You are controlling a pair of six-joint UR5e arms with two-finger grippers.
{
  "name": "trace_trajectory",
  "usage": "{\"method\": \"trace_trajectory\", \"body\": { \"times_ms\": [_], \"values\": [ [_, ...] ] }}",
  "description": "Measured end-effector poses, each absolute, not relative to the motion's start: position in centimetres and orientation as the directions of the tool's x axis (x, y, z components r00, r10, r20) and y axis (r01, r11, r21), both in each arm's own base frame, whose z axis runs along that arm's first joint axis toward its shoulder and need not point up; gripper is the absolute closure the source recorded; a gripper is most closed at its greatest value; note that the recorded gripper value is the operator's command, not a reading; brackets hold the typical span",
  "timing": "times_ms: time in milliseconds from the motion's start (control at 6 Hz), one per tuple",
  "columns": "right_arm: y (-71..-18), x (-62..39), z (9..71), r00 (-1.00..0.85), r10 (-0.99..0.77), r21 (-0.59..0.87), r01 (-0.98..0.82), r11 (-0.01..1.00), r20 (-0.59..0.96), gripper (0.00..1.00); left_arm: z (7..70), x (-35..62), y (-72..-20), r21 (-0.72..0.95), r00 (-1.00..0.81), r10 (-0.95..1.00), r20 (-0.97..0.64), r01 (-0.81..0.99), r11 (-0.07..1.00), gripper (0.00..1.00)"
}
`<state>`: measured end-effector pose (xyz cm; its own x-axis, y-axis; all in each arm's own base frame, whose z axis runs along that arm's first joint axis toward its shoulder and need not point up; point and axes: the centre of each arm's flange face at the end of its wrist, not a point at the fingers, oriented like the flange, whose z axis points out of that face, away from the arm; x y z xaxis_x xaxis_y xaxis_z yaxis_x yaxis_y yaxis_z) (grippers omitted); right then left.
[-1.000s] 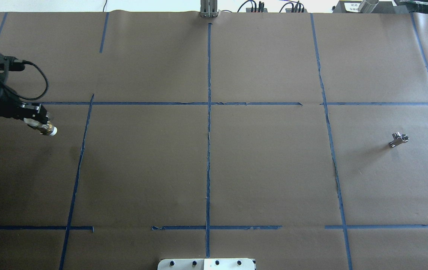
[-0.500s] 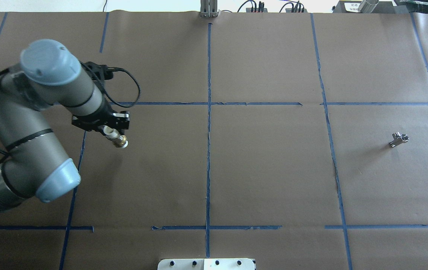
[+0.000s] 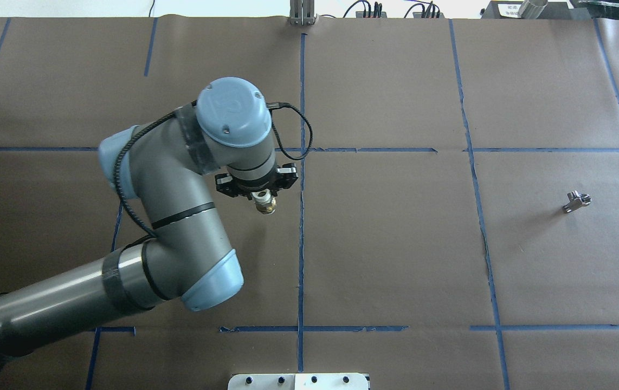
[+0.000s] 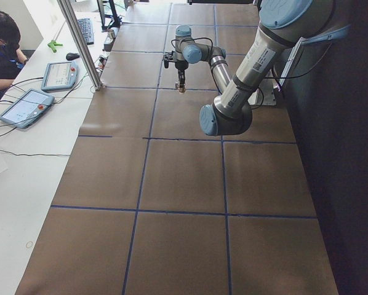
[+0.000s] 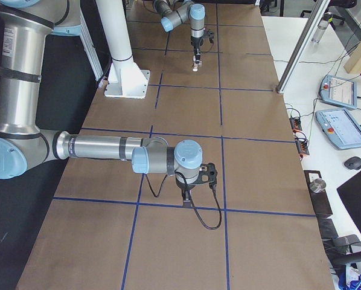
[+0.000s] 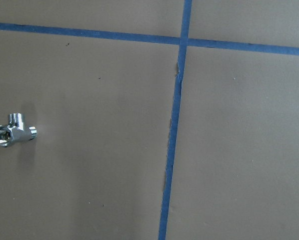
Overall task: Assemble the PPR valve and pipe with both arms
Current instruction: 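Carry the white pipe piece with the left gripper to the table center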
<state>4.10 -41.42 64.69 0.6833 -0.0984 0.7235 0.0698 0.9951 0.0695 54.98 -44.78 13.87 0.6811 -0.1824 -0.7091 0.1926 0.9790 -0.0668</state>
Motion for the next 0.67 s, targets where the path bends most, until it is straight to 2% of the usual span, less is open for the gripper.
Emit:
{"method": "trace_trajectory", "body": {
  "times_ms": [333, 667],
  "values": [
    [-41.4, 4.1, 64.7, 0.683, -0.098, 0.069, 0.070, 0.995, 0.723, 0.00, 11.5, 59.5, -44.5, -0.074, 0.673, -0.188, -0.715, 0.194, 0.978, 1.00],
    [-41.4, 4.1, 64.7, 0.685, -0.099, 0.070, 0.070, 0.995, 0.722, 0.00, 12.2, 61.1, -44.1, -0.069, 0.677, -0.180, -0.714, 0.189, 0.980, 0.99]
  ]
}}
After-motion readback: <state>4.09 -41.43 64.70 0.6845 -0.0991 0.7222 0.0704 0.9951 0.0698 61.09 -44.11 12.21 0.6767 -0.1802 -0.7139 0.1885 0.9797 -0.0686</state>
